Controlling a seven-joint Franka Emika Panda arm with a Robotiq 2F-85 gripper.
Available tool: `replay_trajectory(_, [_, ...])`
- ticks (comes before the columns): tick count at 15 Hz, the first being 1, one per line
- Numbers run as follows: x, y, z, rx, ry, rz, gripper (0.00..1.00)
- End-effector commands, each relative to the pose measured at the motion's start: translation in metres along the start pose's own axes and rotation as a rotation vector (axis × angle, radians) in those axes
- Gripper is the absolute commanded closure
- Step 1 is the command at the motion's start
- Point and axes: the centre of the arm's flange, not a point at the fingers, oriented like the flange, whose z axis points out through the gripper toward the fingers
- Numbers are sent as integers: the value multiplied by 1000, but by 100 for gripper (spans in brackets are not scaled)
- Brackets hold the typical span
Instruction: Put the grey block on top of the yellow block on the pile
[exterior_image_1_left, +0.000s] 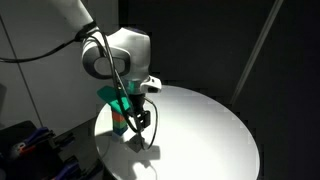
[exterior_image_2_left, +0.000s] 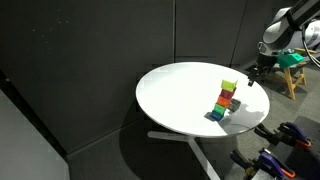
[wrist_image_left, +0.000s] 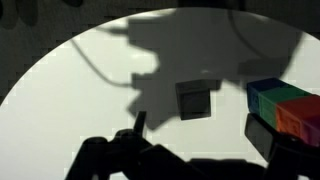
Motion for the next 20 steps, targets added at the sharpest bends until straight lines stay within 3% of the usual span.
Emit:
replay_trajectory(1, [7,-2,17,7,21,-18,0])
replay_trajectory(20, [33,6,77,16,25,-68,0])
